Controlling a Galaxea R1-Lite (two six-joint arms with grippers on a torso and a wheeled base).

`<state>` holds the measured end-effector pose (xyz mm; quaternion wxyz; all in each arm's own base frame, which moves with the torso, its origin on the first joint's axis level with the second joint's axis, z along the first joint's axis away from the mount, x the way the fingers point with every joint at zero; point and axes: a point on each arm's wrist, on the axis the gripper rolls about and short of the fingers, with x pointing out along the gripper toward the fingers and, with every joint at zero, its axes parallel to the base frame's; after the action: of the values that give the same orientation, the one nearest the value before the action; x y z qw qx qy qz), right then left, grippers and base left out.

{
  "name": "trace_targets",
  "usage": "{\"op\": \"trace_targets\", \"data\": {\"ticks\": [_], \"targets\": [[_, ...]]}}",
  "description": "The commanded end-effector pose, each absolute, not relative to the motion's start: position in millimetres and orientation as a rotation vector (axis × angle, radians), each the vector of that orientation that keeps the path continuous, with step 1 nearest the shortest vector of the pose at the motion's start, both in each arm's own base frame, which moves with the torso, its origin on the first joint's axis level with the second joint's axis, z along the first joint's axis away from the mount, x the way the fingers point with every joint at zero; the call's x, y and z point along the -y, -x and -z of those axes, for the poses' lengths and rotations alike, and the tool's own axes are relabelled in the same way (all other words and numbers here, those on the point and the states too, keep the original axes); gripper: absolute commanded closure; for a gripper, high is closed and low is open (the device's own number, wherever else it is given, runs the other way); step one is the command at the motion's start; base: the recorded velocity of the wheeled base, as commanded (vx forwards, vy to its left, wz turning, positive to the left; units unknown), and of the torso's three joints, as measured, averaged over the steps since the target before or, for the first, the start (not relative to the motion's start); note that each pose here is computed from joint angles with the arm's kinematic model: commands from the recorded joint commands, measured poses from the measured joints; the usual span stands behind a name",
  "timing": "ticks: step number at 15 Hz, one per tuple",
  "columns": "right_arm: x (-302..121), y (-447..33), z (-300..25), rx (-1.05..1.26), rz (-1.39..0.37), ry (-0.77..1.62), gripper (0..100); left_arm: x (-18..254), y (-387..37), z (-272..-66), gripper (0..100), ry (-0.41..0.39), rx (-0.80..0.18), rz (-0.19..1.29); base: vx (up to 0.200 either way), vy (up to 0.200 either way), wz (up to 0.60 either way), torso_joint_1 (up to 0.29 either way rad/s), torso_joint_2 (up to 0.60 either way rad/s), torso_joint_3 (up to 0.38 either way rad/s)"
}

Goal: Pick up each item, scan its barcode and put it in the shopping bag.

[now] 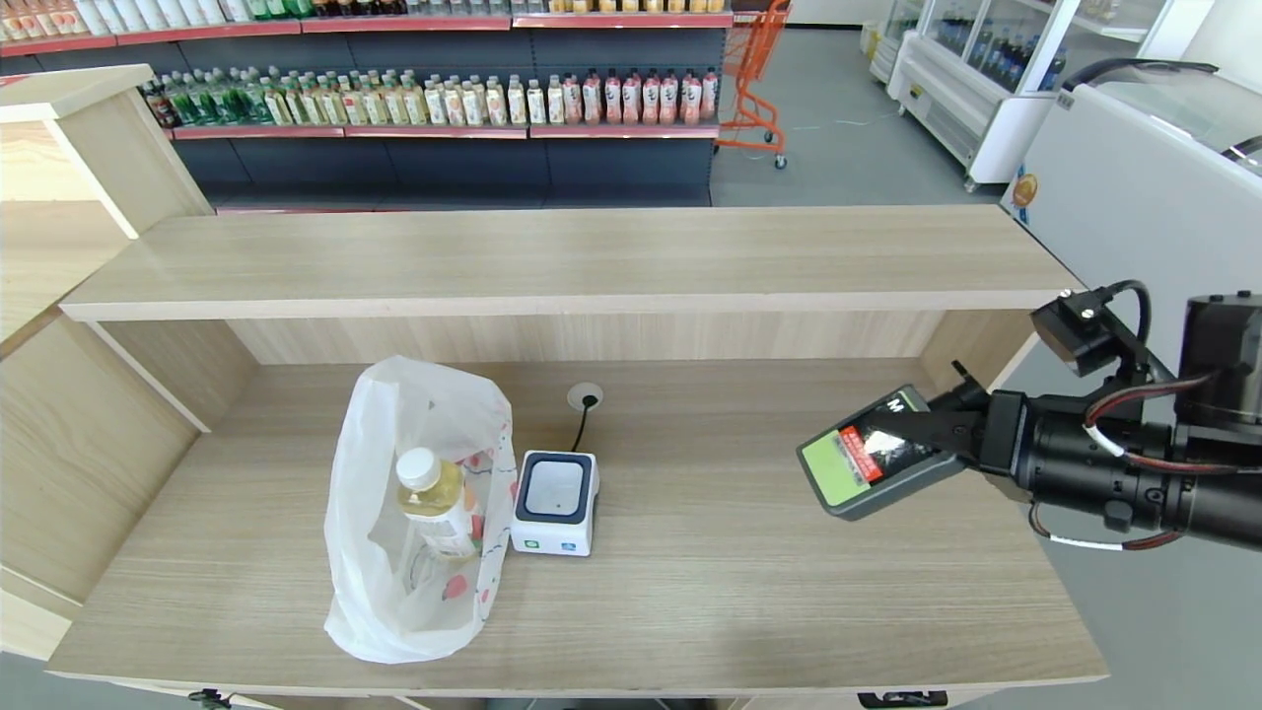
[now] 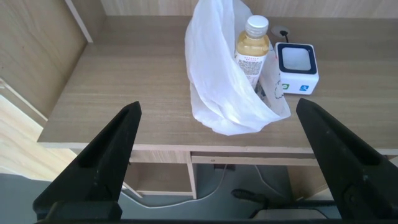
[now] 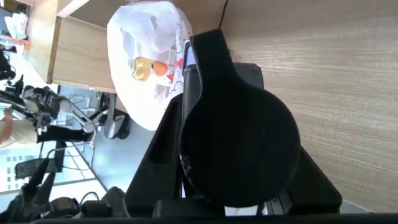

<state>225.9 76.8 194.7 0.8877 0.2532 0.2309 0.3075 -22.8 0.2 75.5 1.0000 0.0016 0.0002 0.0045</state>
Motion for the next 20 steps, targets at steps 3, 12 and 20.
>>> {"op": "trace_targets", "data": {"ticks": [3, 12, 20], "targets": [[-91.7, -235.2, -182.7, -0.531, -0.67, -0.532, 100, -0.2, 22.8, -75.5, 0, -0.003, 0.0, -0.009, 0.0, 0.0, 0.0, 0.0, 0.0, 0.0], [-92.2, -238.0, -179.7, -0.547, -0.66, -0.547, 100, -0.2, 22.8, -75.5, 0, -0.002, 0.0, -0.009, 0.0, 0.156, 0.0, 0.005, 0.01, 0.002], [-106.8, -274.3, -162.1, -0.544, -0.58, -0.448, 100, -0.2, 22.8, -75.5, 0, -0.005, 0.0, -0.009, 0.0, 0.2, 0.0, 0.001, 0.0, 0.003]]}}
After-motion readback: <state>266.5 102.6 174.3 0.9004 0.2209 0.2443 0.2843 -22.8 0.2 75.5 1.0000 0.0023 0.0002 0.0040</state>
